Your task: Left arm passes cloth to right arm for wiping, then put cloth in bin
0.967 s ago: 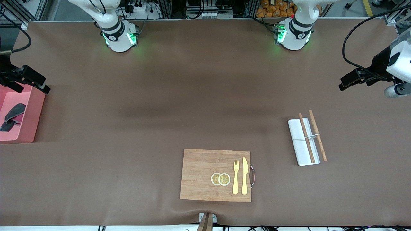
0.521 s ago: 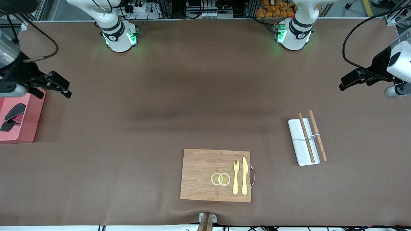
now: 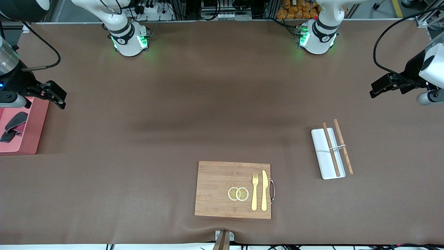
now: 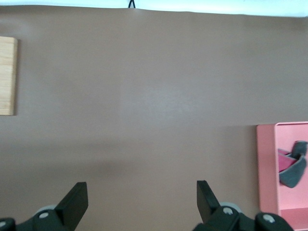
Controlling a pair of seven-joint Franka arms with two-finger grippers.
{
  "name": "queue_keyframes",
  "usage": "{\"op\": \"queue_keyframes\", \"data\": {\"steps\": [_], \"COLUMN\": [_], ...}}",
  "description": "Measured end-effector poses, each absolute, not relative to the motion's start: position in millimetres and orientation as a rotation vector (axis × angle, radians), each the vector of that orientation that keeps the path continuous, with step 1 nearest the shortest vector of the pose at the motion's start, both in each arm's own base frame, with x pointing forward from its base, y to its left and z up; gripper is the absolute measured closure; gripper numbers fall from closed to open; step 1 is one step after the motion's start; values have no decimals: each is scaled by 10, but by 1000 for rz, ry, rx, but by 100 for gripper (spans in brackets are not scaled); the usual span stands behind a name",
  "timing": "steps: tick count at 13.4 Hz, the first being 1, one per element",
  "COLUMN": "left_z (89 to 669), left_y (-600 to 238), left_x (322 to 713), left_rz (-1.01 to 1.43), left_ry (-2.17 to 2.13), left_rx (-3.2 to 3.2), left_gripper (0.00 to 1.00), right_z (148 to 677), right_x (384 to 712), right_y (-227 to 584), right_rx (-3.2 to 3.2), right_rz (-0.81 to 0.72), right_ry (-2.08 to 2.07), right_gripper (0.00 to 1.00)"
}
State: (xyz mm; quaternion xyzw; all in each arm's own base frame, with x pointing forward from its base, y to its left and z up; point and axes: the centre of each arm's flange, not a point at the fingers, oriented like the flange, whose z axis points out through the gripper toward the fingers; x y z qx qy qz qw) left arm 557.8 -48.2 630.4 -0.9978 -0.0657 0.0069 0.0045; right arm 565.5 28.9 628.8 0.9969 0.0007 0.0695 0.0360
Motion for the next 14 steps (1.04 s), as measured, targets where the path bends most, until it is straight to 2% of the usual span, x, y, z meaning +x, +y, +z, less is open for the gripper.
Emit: {"op": "queue_keyframes", "data": {"steps": [14], "left_z": [6309], "left_y": [-500], "left_x": [5577], "left_rz": [18], "left_ry": [-184], "left_rx": [-3118], "left_gripper": [0], "right_z": [6369], "right_x": [5610], "right_y": [43], "right_rx": [3098], "right_rz": [182], "right_ry": [3], "right_gripper": [0]}}
